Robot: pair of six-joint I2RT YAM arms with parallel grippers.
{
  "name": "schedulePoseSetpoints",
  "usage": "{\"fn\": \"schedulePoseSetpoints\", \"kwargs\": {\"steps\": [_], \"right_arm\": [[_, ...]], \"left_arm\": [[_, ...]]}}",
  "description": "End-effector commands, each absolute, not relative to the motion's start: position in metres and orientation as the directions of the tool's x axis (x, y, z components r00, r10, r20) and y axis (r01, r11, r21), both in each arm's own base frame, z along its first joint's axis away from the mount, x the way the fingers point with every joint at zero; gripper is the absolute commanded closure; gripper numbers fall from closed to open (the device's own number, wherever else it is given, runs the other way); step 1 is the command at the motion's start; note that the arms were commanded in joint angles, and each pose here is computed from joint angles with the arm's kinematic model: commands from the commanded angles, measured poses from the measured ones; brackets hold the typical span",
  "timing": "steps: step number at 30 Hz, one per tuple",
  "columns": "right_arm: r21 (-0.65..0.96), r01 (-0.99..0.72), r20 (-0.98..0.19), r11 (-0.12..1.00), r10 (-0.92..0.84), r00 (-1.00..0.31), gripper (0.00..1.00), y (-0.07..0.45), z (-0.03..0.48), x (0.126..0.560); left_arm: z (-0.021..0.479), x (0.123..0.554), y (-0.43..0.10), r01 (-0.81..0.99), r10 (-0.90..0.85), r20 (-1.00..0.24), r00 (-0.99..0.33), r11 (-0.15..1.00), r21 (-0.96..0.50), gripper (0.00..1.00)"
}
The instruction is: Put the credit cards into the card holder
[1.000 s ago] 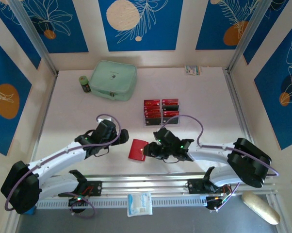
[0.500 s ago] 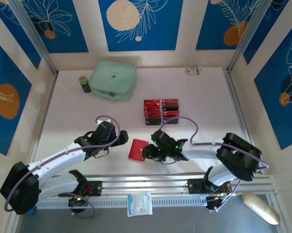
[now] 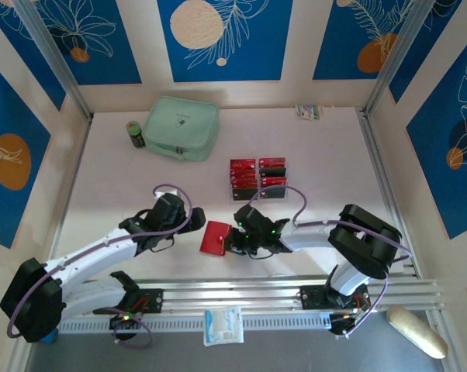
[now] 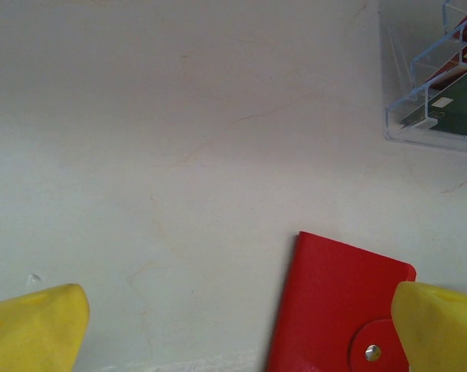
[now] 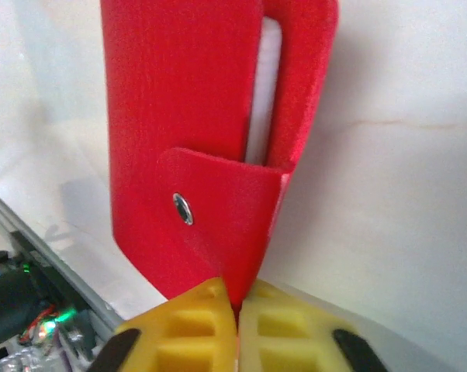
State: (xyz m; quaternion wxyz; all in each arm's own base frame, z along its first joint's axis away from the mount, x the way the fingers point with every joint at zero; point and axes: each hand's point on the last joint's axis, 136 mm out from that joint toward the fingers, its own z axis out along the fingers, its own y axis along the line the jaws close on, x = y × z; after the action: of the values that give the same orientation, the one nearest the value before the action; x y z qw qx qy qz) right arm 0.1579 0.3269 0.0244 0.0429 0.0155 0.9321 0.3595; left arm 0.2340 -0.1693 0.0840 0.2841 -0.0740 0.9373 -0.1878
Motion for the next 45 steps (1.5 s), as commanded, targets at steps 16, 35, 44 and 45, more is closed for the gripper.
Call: {"fn": "schedulePoseSetpoints", "kwargs": {"steps": [16, 35, 44, 45], "right_arm": [[0.878, -0.227, -0.262, 0.42, 0.026, -0.965, 1.0, 0.297, 0.186, 0.191], [0.928, -0.266, -0.271, 0.261, -0.017, -0.962, 1.0, 0.303, 0.223, 0.188], [0.929, -0.278, -0.276, 0.246, -0.042, -0.96, 1.0, 0.308, 0.225, 0.187], [0.929, -0.279, -0.277, 0.244, -0.042, -0.96, 1.0, 0.308, 0.225, 0.187]], "left_arm": [[0.184, 0.257, -0.225, 0.152, -0.328, -0.55, -0.768, 0.742, -0.653, 0.0], [0.227, 0.282, -0.262, 0.28, -0.384, -0.545, -0.746, 0.561, -0.779, 0.03], [0.237, 0.279, -0.267, 0.34, -0.393, -0.545, -0.74, 0.48, -0.809, 0.22], [0.237, 0.278, -0.268, 0.343, -0.393, -0.543, -0.742, 0.474, -0.811, 0.24]]}}
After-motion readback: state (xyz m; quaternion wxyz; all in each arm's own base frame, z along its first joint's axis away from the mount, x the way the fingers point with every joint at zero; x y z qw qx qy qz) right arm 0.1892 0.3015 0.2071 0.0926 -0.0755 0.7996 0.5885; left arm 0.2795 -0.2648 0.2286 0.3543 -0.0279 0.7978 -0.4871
